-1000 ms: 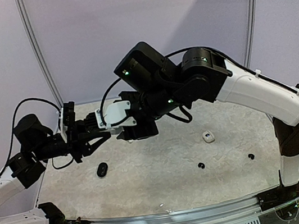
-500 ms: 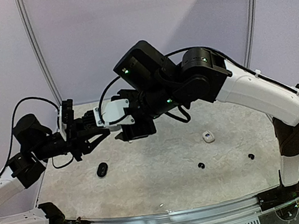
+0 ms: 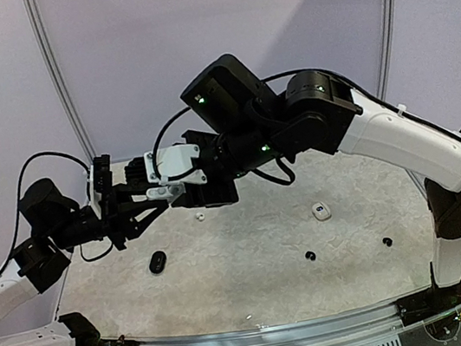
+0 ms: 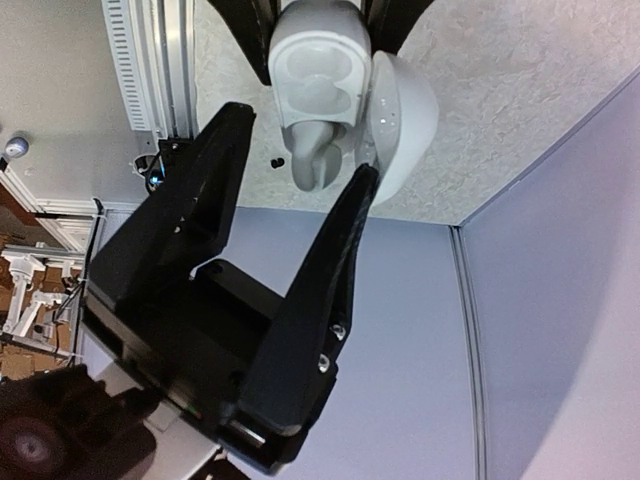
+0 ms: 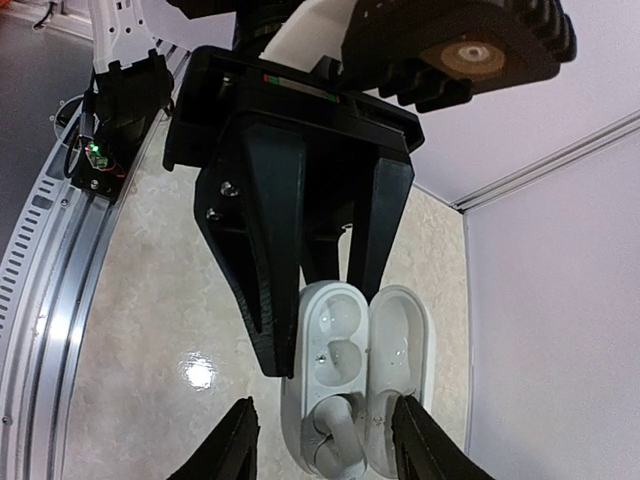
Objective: Insert the wireless bluetooth earbuds into the charging case
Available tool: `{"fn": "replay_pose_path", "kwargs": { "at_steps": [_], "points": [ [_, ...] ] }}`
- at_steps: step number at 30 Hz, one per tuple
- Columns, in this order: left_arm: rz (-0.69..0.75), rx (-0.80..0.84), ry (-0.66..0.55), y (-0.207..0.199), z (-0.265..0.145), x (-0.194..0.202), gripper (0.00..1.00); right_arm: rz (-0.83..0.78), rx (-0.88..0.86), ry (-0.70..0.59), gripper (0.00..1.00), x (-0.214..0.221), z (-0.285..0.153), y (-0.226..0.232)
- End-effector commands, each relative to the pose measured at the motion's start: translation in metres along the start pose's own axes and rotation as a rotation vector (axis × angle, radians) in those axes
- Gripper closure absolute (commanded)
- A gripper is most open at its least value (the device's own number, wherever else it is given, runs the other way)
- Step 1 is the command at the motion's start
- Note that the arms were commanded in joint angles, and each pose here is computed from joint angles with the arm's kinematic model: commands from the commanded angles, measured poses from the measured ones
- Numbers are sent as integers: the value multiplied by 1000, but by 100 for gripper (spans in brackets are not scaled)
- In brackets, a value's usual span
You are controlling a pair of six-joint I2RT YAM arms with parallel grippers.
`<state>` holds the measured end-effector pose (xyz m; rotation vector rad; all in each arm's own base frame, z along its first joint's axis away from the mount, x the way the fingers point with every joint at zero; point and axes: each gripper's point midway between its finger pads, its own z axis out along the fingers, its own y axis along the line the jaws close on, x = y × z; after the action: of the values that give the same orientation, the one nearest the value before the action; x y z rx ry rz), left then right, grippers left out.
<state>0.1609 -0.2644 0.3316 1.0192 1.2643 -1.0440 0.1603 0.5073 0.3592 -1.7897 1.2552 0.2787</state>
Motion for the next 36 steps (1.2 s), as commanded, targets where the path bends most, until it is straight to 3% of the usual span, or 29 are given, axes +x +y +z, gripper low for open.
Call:
{"fn": "replay_pose_path", "kwargs": {
  "at_steps": [1, 5, 11, 36],
  "points": [
    [2, 64, -1, -14, -3, 3, 100, 56, 80, -52, 59, -7, -17, -28],
    [6, 66, 1, -14, -3, 4, 100, 64, 80, -71, 74, -10, -23, -29],
    [18, 66, -2, -14, -3, 2, 100, 74, 56, -60, 83, -7, -22, -24],
    [31, 50, -43, -11, -5, -14, 100, 82, -83, -73, 95, 4, -10, 0]
  ]
}}
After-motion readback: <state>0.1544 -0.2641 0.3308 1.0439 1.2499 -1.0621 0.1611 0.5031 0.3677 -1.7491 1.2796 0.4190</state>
